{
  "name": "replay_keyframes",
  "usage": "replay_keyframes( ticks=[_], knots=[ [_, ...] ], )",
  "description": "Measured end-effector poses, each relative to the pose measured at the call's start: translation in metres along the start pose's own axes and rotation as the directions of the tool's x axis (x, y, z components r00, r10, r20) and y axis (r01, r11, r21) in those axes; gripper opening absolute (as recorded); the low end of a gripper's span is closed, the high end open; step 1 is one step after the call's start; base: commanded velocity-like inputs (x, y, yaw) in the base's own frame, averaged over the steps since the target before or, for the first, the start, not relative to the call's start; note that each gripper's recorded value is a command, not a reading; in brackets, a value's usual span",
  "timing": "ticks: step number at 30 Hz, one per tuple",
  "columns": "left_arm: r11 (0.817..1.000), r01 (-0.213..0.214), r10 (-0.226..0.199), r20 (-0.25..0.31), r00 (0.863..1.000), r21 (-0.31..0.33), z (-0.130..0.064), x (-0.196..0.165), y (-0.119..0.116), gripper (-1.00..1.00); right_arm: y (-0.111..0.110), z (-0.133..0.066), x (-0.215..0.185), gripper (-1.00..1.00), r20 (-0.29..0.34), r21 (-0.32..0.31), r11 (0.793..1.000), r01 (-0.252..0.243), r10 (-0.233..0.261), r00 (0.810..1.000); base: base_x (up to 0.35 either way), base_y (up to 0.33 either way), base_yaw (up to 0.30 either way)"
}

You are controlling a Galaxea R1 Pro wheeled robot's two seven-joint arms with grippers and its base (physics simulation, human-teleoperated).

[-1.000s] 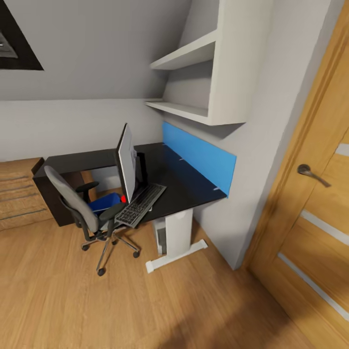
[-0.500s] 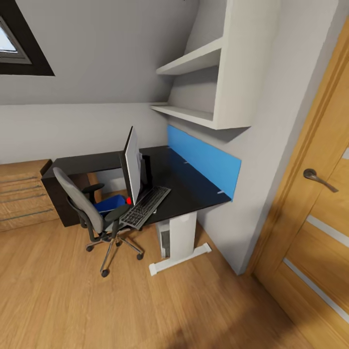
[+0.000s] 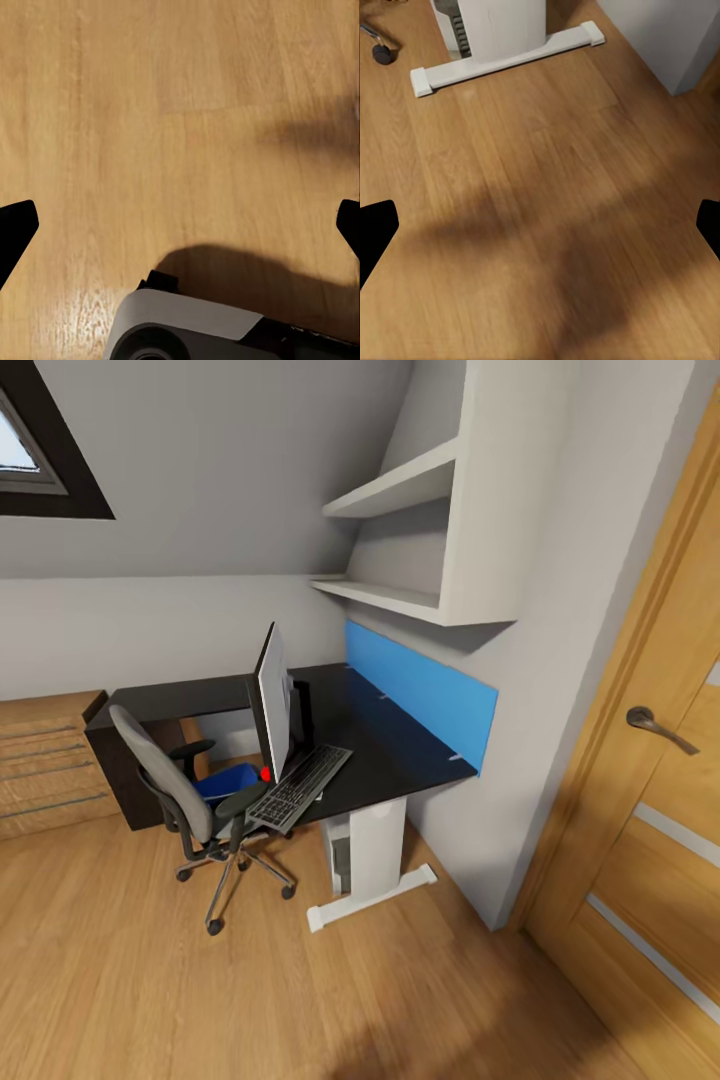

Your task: In the bedroom, organize the workspace by keeping the computer under the desk, ensuring the monitor is on the desk, placing the keyboard on the desk next to the monitor, placing the mouse on the desk next to the keyboard, moving the folder from the swivel chair onto the desk next to the mouse, stacking the notebook on top of the folder with the pen on top of the notebook, and positioning the swivel chair next to the desk.

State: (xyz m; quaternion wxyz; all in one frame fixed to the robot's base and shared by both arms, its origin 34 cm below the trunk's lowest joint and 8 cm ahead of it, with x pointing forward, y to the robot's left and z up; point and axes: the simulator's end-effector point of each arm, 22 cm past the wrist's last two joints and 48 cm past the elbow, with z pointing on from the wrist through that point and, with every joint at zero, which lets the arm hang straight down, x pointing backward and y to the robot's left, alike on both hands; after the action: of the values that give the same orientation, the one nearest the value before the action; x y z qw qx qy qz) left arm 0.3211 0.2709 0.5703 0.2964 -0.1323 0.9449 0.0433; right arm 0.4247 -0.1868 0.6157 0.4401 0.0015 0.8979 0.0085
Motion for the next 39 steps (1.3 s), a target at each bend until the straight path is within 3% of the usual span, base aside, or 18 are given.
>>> replay_keyframes(
  ticks=[3,8,11,17,24,32,39],
  knots=[
    [0.999,0.007,-0.005,-0.054,0.999,0.039,0.017,-0.034,-0.024,1.00,0.001,0.013,-0.008,1.00,-0.003,0.000,1.000,0.005,-0.005,1.000,0.000,0.000,0.000],
    [0.996,0.014,-0.012,-0.025,1.000,0.084,0.027,-0.094,-0.049,1.00,-0.001,0.043,-0.032,1.00,-0.050,0.005,0.999,0.032,-0.032,0.998,0.000,0.000,0.000],
    [0.995,0.018,-0.016,-0.013,1.000,0.102,0.029,-0.109,-0.057,1.00,-0.003,0.058,-0.043,1.00,-0.087,0.009,0.999,0.045,-0.044,0.995,0.000,0.000,0.000],
    [0.993,0.020,-0.021,0.000,1.000,0.116,0.035,-0.116,-0.061,1.00,-0.004,0.073,-0.049,1.00,-0.116,0.011,0.999,0.051,-0.049,0.992,0.000,0.000,0.000],
    [0.994,0.015,-0.017,0.016,1.000,0.107,0.045,-0.115,-0.054,1.00,-0.005,0.081,-0.051,1.00,-0.074,0.015,0.999,0.041,-0.040,0.996,0.000,0.000,0.000],
    [0.995,0.011,-0.015,0.046,0.999,0.094,0.057,-0.111,-0.044,1.00,-0.001,0.083,-0.023,1.00,-0.095,0.003,0.999,0.048,-0.047,0.994,0.000,0.000,0.000],
    [0.996,0.010,-0.015,0.052,0.999,0.092,0.066,-0.103,-0.043,1.00,0.000,0.088,-0.016,1.00,-0.065,0.004,0.999,0.038,-0.038,0.997,0.000,0.000,0.026]
  ],
)
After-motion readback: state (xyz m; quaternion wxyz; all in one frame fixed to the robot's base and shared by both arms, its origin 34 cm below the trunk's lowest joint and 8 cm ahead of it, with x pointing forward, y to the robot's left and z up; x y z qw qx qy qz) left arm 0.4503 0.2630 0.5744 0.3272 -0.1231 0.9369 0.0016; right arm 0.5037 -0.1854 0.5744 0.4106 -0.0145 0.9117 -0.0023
